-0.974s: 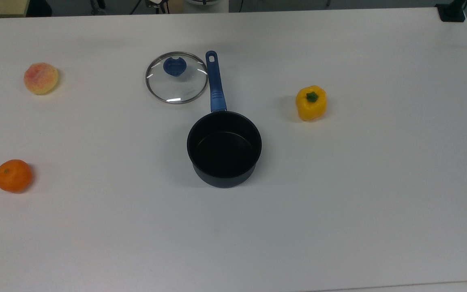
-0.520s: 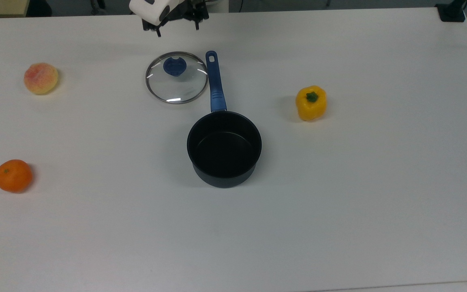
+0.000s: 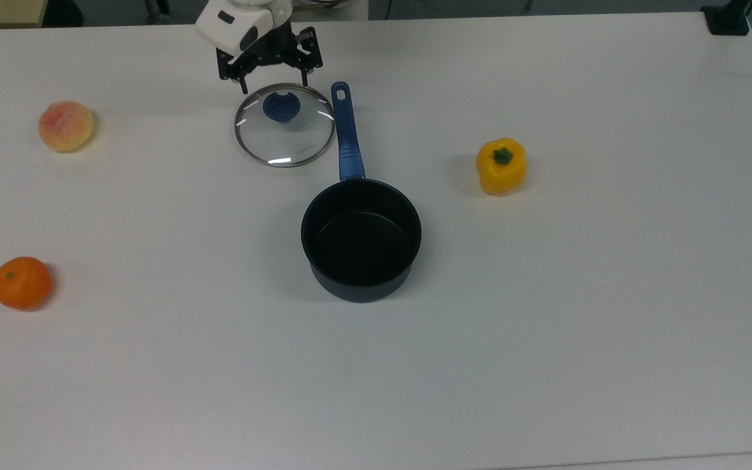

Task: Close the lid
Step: 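Lower the open gripper onto the blue knob of the glass lid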

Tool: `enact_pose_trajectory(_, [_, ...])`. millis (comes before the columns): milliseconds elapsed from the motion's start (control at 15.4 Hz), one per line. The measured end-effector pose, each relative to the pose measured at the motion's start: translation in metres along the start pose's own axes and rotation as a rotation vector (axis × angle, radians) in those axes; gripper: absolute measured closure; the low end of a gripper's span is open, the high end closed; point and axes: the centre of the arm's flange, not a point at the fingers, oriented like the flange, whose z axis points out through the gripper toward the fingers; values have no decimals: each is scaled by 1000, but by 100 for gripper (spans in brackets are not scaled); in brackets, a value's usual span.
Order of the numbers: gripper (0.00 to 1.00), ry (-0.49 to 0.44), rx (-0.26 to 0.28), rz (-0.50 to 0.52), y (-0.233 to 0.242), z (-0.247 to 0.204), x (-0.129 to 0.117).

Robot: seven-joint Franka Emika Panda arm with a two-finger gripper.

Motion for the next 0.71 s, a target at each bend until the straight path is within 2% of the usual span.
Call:
enact_pose_trajectory(390, [0, 41, -10, -2, -1, 16, 2])
enact_pose_trajectory(715, [0, 23, -21, -21, -3, 35, 2])
